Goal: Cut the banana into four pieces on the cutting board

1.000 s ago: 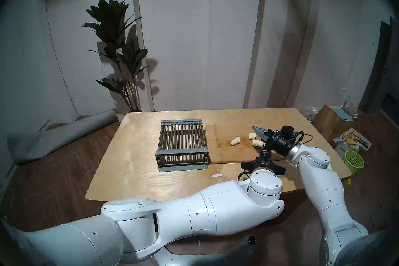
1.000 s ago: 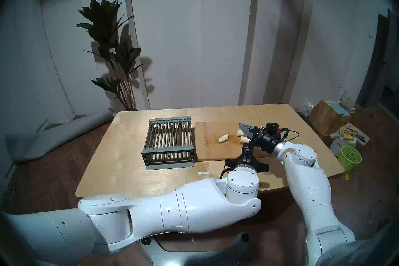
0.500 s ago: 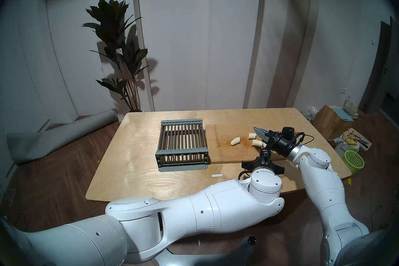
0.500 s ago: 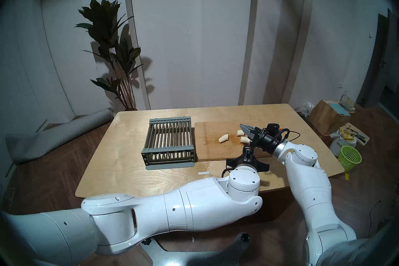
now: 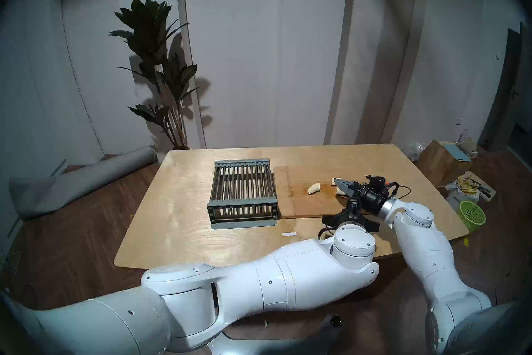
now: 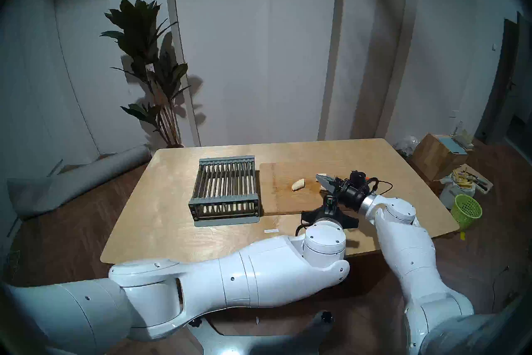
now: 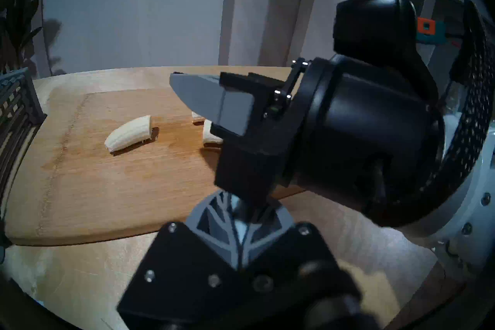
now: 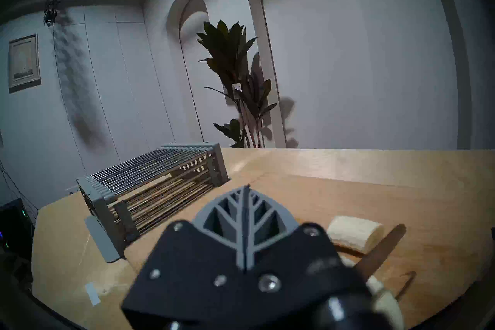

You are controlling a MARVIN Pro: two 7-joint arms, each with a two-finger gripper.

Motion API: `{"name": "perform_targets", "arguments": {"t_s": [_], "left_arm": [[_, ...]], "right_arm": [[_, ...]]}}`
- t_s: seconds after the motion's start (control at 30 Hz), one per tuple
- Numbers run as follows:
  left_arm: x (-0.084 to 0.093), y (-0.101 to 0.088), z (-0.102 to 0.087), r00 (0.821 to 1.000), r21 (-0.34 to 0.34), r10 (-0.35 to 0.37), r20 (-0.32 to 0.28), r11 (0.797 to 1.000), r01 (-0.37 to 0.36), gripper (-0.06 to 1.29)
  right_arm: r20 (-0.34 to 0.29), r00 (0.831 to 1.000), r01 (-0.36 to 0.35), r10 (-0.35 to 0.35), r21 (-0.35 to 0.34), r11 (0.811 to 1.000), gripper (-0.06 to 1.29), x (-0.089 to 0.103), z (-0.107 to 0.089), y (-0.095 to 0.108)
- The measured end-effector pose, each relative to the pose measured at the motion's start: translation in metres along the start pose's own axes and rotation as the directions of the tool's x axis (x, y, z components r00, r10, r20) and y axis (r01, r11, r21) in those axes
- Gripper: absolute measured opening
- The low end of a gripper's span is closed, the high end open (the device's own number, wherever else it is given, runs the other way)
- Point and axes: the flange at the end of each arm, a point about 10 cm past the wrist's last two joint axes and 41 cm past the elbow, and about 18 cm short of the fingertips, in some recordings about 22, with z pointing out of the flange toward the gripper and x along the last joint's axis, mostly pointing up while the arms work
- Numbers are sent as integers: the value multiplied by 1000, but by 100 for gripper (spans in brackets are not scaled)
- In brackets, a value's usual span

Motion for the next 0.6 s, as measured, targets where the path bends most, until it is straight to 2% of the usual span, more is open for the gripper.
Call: {"name": "perform_targets", "arguments": {"t_s": [0.6], "left_arm": [[-3, -6, 5, 1000, 4, 2, 9, 1000, -2, -3]], "right_arm": [[-4, 1000, -4, 4, 3, 1000, -3, -4, 11, 6]]}}
